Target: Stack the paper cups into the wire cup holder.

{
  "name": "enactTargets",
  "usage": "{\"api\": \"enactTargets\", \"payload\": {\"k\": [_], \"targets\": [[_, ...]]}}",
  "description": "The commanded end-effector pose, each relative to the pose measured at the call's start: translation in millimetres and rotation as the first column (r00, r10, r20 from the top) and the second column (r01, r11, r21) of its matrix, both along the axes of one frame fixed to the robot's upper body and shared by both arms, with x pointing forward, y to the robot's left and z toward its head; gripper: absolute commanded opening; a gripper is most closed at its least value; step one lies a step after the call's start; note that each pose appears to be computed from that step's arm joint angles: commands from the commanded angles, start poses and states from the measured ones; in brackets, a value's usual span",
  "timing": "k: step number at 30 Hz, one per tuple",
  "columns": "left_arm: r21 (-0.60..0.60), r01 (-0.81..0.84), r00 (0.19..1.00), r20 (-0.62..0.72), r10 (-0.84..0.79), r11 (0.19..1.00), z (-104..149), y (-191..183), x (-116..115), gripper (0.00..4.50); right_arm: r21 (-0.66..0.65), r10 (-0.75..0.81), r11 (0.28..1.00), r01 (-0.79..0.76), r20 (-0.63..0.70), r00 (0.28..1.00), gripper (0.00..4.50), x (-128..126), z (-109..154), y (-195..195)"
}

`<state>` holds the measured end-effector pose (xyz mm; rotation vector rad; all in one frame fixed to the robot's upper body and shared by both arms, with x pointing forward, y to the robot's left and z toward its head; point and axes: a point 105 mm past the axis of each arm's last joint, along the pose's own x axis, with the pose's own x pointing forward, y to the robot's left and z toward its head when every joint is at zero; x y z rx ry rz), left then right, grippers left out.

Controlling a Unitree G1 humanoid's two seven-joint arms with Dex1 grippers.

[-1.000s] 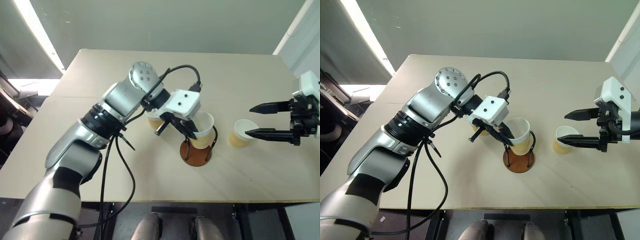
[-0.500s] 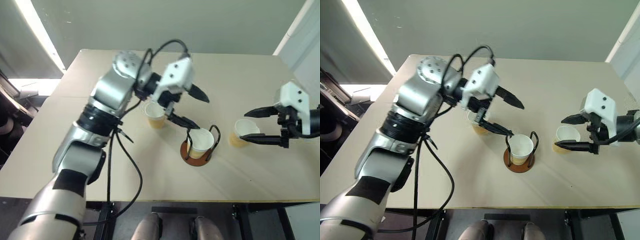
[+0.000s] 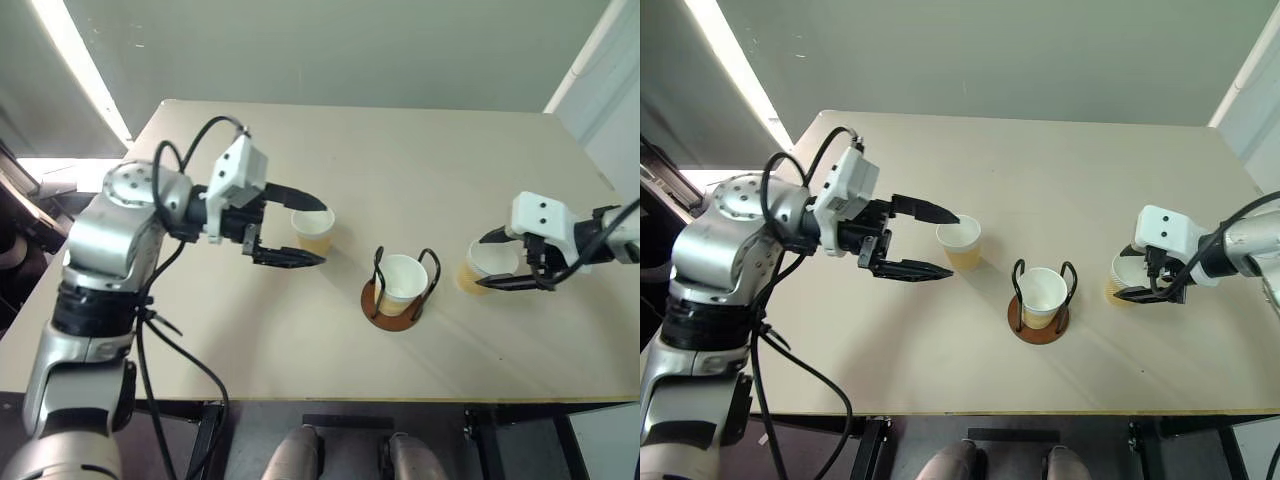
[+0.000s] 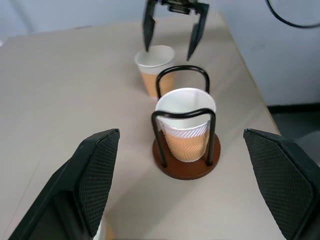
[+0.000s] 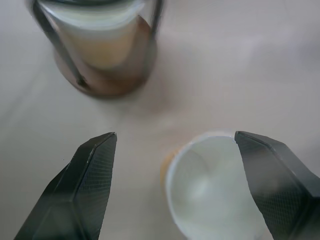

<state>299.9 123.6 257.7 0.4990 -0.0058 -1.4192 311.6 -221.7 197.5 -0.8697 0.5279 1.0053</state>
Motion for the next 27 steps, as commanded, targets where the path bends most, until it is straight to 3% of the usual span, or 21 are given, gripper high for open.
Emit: {"api": "enactTargets", "payload": {"k": [1,11,14,22,27], "targets": [[-0.030,-0.025,0.998,0.057,0.026,0.999,14,3,-10,4.24,-0.088,0.002,0.996,-0.002,-0.007,1.000,3.93,8,-3,-11],[-0.031,-0.050,0.997,0.058,0.052,0.998,12,0,-13,4.24,-0.152,0.024,0.988,-0.026,-0.020,1.000,3.93,19,-13,-18],[-0.022,-0.054,0.997,0.061,0.055,0.998,9,0,-13,4.29,-0.155,0.063,0.986,-0.066,-0.027,0.998,3.02,18,-15,-10],[-0.007,-0.068,0.996,0.064,0.069,0.998,7,6,-8,4.29,-0.125,0.117,0.985,-0.118,-0.014,0.993,0.03,11,-2,4],[0.005,-0.070,0.997,0.036,0.069,0.998,4,12,-8,4.29,-0.116,0.145,0.983,-0.141,0.030,0.989,0.01,3,28,8]]}}
